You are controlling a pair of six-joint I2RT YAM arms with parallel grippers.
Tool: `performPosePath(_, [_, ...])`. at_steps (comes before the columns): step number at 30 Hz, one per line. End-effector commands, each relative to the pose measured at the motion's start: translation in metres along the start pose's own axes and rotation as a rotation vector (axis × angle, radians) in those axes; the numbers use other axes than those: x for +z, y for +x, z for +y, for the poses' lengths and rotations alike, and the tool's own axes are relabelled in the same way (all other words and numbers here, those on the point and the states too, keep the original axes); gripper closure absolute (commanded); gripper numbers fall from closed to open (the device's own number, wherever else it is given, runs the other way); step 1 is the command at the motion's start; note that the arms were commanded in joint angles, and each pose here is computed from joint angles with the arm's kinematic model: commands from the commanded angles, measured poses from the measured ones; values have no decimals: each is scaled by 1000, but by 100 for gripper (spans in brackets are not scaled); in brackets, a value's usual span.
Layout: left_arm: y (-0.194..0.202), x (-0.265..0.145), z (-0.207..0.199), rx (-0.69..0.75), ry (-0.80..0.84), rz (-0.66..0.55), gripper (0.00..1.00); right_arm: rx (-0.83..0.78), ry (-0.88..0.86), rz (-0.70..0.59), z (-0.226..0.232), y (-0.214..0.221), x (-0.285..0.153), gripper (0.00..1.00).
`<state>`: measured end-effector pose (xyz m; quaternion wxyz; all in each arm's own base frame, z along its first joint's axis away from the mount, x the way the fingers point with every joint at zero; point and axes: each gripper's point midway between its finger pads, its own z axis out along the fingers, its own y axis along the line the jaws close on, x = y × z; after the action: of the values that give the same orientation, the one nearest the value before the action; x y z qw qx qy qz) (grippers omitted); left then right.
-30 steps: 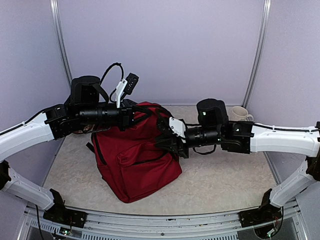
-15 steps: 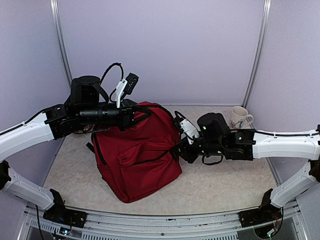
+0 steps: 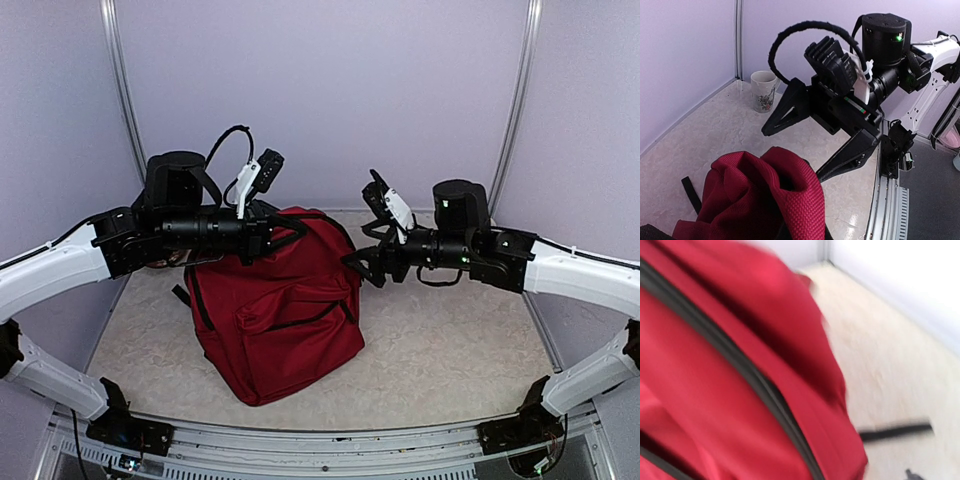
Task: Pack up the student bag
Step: Pass from the left arm to the right
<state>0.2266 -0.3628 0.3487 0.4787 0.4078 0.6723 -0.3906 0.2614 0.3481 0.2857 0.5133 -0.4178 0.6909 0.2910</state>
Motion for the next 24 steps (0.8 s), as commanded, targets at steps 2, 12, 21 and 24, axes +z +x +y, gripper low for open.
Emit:
performPosePath(2, [-7, -2, -20, 99, 81, -10, 100, -194, -126, -29, 15, -23, 25, 0])
performPosePath(12, [-12, -26, -55, 244, 188, -75, 100, -143, -306, 66, 32, -17, 52, 80])
performPosePath(21, [-52, -46, 22, 220, -285, -126, 44, 70, -85, -29, 2, -40, 28, 100])
performPosePath(24, [-72, -69, 30, 215, -383, -180, 38, 191, 78, -90, -26, -55, 19, 100])
